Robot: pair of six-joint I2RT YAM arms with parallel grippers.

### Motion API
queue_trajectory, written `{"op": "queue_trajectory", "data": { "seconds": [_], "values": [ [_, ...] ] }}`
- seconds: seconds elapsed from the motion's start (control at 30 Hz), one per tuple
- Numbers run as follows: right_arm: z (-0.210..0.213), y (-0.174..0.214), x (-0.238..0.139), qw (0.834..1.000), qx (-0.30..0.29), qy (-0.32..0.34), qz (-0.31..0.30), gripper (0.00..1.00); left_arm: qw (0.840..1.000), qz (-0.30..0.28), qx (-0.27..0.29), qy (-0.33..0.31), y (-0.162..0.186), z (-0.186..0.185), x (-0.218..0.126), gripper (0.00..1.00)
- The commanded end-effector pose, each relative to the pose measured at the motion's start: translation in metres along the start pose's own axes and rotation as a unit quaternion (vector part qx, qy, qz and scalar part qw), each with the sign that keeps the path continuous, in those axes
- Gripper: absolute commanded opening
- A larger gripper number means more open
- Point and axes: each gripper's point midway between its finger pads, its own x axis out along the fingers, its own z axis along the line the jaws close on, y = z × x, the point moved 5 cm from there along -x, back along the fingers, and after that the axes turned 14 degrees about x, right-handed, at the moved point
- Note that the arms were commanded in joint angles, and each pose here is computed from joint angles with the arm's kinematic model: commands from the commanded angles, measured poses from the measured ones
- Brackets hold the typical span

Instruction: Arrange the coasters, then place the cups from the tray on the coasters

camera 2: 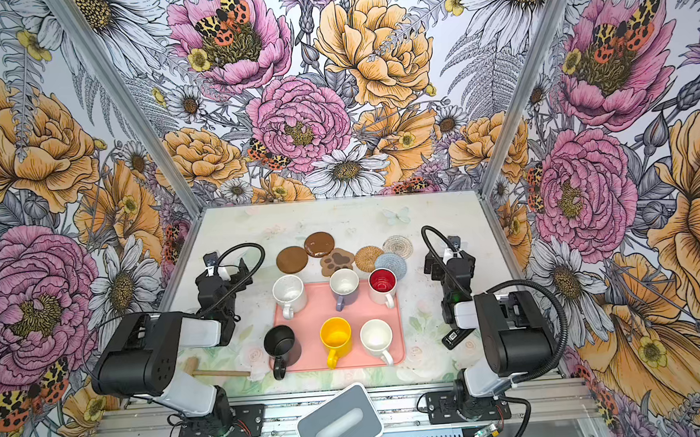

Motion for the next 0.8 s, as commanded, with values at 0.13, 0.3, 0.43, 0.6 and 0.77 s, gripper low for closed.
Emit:
{"op": "queue_trajectory", "data": {
  "seconds": [0.13,0.3,0.43,0.6,0.77],
  "values": [
    [-0.0006,-0.0100,0.0011,1.000,0.007,0.004,-0.022,0.99,1.000,-0.013,-0.009,0.006,-0.0073,0.0002,-0.0003,0.99],
    [-0.0006,-0.0093,0.0018,1.000,0.006,0.004,-0.020,0.99,1.000,-0.014,-0.010,0.006,-0.0078,0.0004,0.0000,0.99],
    [-0.0008,-0.0100,0.0014,1.000,0.007,0.005,-0.021,0.99,1.000,-0.014,-0.009,0.006,-0.0078,0.0004,-0.0001,0.99],
    [-0.0002,-0.0100,0.0015,1.000,0.007,0.003,-0.021,1.00,1.000,-0.014,-0.009,0.006,-0.0080,0.0002,0.0000,0.99],
    [0.0000,-0.0100,0.0015,1.000,0.007,0.004,-0.021,0.99,1.000,-0.013,-0.009,0.006,-0.0077,0.0004,0.0000,0.99]
  ]
}}
